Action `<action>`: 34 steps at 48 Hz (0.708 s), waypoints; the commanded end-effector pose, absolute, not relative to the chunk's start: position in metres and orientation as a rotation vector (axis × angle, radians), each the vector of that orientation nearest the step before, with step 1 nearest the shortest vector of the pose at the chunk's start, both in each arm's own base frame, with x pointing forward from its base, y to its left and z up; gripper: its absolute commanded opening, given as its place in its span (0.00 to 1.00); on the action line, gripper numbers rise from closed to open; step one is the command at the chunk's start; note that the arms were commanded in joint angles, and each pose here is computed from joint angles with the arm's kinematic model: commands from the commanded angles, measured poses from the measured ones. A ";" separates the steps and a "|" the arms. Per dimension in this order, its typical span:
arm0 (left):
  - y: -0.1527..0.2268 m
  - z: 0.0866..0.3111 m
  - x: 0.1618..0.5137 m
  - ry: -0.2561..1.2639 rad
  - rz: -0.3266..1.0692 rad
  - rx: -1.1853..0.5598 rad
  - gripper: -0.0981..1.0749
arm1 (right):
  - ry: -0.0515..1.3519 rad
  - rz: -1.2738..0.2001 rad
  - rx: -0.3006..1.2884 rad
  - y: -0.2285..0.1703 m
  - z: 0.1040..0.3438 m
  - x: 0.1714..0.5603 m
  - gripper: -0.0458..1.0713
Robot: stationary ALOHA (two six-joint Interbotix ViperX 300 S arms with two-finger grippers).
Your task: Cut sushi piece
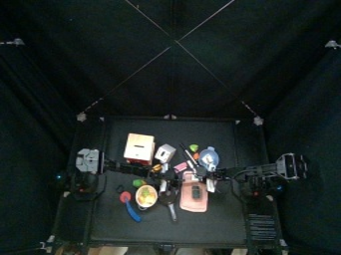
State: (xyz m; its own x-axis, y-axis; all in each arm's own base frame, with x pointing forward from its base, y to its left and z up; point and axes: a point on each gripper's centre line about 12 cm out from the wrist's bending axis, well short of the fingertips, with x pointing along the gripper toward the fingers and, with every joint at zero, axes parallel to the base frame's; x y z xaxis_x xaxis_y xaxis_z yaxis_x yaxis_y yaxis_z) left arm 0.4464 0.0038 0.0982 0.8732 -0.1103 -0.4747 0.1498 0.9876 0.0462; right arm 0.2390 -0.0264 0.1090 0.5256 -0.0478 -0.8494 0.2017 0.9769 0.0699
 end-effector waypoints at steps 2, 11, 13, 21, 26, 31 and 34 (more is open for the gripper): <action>0.000 0.111 0.448 0.462 -0.146 0.095 0.44 | 1.001 -0.168 0.180 -0.031 0.114 0.238 0.31; -0.002 0.129 0.448 0.422 -0.148 0.101 0.44 | 0.983 -0.159 0.174 -0.031 0.131 0.243 0.31; -0.003 0.134 0.447 0.413 -0.150 0.104 0.44 | 0.976 -0.158 0.172 -0.031 0.136 0.243 0.31; -0.011 0.156 0.447 0.365 -0.167 0.118 0.44 | 0.910 -0.146 0.169 -0.028 0.160 0.246 0.31; -0.019 0.164 0.445 0.345 -0.187 0.126 0.44 | 0.870 -0.120 0.168 -0.021 0.171 0.245 0.31; -0.031 0.162 0.444 0.349 -0.215 0.136 0.44 | 0.851 -0.083 0.164 -0.011 0.176 0.243 0.31; -0.037 0.159 0.445 0.352 -0.229 0.138 0.44 | 0.851 -0.063 0.166 -0.005 0.176 0.242 0.31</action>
